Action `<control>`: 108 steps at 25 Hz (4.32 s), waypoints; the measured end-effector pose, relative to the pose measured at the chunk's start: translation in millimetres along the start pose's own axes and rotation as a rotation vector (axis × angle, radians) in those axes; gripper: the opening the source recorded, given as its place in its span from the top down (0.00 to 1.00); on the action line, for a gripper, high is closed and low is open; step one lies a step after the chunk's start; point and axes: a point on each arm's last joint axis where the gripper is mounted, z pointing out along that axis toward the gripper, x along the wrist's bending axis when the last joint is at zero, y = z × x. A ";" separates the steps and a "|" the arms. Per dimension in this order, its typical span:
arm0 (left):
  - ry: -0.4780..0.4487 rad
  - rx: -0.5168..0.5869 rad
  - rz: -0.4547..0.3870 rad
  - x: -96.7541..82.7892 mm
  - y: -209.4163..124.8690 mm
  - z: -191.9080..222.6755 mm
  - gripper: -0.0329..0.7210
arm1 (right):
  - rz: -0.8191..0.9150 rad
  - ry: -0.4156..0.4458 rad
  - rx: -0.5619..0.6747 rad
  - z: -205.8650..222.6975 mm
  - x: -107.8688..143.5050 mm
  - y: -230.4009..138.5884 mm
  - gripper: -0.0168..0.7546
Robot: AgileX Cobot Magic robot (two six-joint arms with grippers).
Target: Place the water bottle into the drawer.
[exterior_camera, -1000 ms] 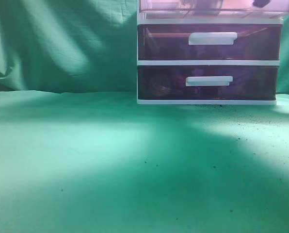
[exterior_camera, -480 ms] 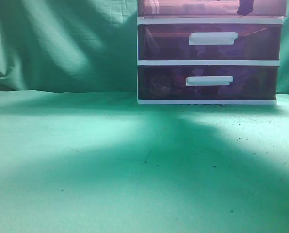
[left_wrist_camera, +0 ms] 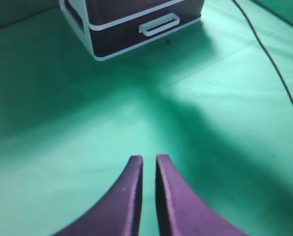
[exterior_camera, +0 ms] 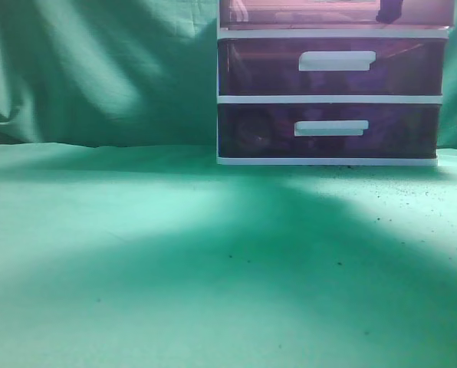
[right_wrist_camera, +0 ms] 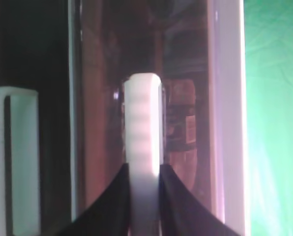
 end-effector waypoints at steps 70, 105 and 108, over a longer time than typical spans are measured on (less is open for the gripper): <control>0.003 -0.367 0.009 18.7 -209.4 -27.6 0.88 | 1.442 0.403 -0.369 -326.9 58.9 102.6 0.98; -0.003 -0.334 0.014 19.9 -238.7 16.3 0.88 | 1.427 0.139 -0.165 -356.6 75.8 58.7 0.92; -0.003 -0.334 0.014 19.9 -238.7 16.3 0.88 | 1.440 -0.002 -0.073 -360.3 99.8 45.1 0.92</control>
